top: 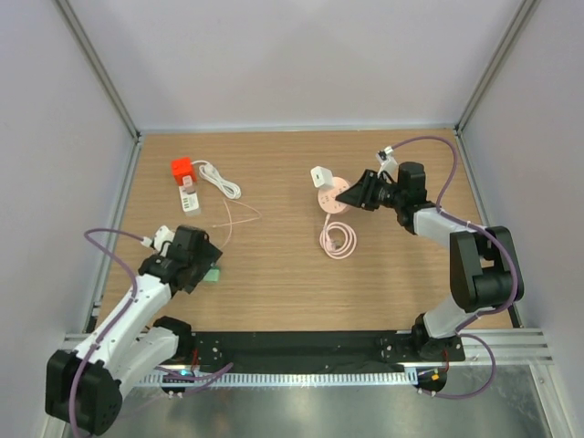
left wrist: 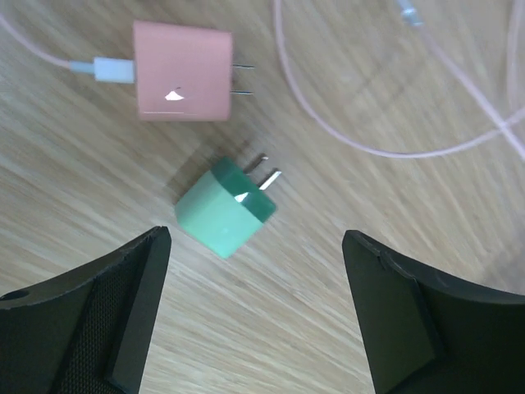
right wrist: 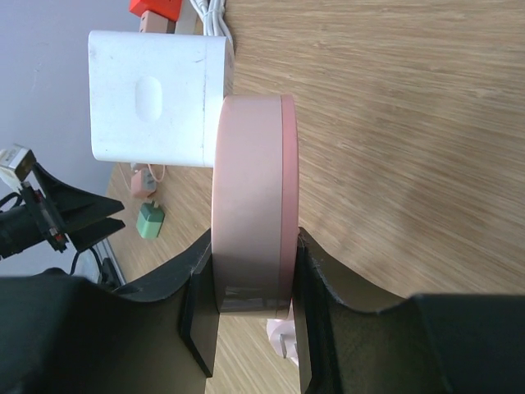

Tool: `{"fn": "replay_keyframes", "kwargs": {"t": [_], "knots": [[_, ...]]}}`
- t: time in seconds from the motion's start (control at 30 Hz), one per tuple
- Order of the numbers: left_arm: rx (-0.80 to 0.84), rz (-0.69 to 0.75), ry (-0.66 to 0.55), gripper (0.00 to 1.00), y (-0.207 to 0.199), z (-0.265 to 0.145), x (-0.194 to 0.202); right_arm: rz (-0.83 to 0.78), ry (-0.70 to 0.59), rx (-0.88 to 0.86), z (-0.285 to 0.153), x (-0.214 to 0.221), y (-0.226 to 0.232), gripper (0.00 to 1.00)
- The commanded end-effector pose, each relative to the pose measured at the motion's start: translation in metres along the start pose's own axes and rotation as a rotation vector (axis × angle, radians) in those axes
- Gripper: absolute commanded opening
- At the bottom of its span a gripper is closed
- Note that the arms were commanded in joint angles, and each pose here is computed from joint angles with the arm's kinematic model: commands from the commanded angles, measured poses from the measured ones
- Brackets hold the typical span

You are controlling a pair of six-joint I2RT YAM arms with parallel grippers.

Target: Pull the plug off the socket

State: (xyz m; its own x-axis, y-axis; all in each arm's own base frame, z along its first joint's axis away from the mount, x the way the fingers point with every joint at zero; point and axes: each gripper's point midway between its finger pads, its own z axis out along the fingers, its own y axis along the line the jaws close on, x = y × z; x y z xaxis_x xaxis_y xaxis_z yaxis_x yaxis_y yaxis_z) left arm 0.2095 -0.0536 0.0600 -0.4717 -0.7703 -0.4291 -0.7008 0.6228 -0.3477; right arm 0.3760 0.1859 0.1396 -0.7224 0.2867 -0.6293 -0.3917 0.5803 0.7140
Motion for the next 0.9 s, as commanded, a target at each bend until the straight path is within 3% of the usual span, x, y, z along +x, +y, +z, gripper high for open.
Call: {"fn": "replay_keyframes", "kwargs": {"t": [0.0, 0.1, 0.13, 0.17, 0.27, 0.4, 0.57, 0.73, 0.87], "knots": [[0.144, 0.067, -0.033, 0.9, -0.028, -0.028, -0.018, -0.089, -0.05, -0.131, 0.0, -0.023, 0.031, 0.01], [0.459, 0.184, -0.009, 0.97, -0.076, -0.057, -0.012, -0.093, -0.025, -0.17, 0.002, -0.019, 0.035, 0.01], [0.595, 0.235, 0.087, 0.99, -0.09, -0.069, 0.009, -0.095, -0.012, -0.183, 0.004, -0.015, 0.038, 0.01], [0.739, 0.269, 0.056, 1.0, -0.114, -0.085, 0.006, -0.104, -0.008, -0.193, 0.005, -0.015, 0.04, 0.01], [0.958, 0.298, 0.117, 1.0, -0.147, -0.111, 0.016, -0.136, 0.037, -0.222, 0.012, -0.006, 0.049, 0.01], [1.031, 0.276, 0.244, 1.0, -0.184, -0.115, 0.024, -0.192, 0.095, -0.198, 0.019, 0.007, 0.052, 0.01], [1.134, 0.277, 0.273, 1.0, -0.239, -0.137, 0.031, -0.29, 0.11, -0.175, 0.024, 0.012, 0.059, 0.01], [1.083, 0.243, 0.302, 1.0, -0.275, -0.128, 0.045, -0.329, 0.128, -0.149, 0.027, 0.018, 0.061, 0.01], [0.961, 0.216, 0.309, 1.0, -0.287, -0.096, 0.061, -0.348, 0.133, -0.143, 0.029, 0.02, 0.063, 0.01]]}}
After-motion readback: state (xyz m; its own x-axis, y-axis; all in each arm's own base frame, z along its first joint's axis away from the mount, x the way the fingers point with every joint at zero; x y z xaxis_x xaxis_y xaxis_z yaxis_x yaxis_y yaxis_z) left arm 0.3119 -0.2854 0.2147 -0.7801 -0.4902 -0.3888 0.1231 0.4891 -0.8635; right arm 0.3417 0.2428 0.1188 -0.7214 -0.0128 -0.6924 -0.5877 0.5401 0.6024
